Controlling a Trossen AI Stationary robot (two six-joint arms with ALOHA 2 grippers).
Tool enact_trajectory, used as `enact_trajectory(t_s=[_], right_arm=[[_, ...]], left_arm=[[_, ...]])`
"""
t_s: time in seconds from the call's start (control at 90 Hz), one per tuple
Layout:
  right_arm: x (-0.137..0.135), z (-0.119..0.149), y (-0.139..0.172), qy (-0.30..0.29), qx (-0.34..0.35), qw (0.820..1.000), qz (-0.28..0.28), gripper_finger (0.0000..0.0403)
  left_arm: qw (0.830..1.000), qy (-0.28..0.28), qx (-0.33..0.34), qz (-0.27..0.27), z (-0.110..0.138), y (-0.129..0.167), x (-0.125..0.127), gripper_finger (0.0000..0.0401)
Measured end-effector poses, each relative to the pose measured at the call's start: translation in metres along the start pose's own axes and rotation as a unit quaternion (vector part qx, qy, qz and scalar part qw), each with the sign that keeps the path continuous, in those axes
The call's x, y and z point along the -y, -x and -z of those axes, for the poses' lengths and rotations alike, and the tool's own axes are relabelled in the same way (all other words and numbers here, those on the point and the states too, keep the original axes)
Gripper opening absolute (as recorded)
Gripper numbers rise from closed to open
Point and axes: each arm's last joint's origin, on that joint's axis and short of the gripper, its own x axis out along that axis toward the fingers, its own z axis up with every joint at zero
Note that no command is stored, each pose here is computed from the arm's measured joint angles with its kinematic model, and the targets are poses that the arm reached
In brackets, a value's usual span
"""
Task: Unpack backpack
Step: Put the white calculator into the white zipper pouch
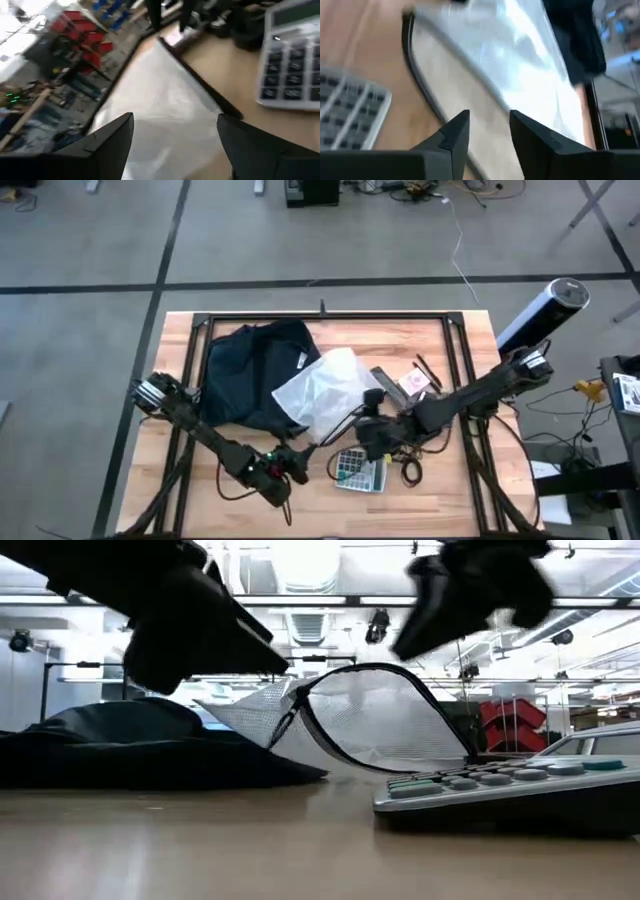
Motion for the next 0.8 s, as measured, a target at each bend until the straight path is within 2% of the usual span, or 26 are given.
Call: enact_trajectory(t_s=[0.111, 0.289, 0.356, 0.556, 0.7, 0.8], right_arm=[[-0.004, 0.017, -0.003, 0.013, -0.040, 0.999, 0.030, 0.0142], [0.000, 0.034, -0.018, 0.032, -0.061, 0.987, 0.148, 0.0171], [0.004, 0.035, -0.024, 0.032, -0.065, 0.981, 0.177, 0.0177], [0.008, 0.021, -0.032, 0.009, -0.014, 0.990, 0.142, 0.0175], [0.012, 0.006, -0.029, 0.007, 0.030, 0.988, 0.151, 0.0161], [0.012, 0.000, -0.027, 0.010, 0.047, 0.988, 0.150, 0.0151]], left_arm=[[1.000, 0.005, 0.007, 0.009, -0.004, -0.002, 0.000, 0.0276], [0.999, 0.008, 0.034, 0.040, -0.015, -0.004, 0.001, 0.0276], [0.998, 0.008, 0.042, 0.052, -0.019, -0.008, 0.000, 0.0276], [0.995, 0.038, 0.037, 0.086, -0.022, -0.038, -0.013, 0.0276], [0.997, 0.048, 0.024, 0.058, -0.026, -0.061, -0.030, 0.0276], [0.998, 0.051, 0.028, 0.039, -0.037, -0.070, -0.042, 0.0276]])
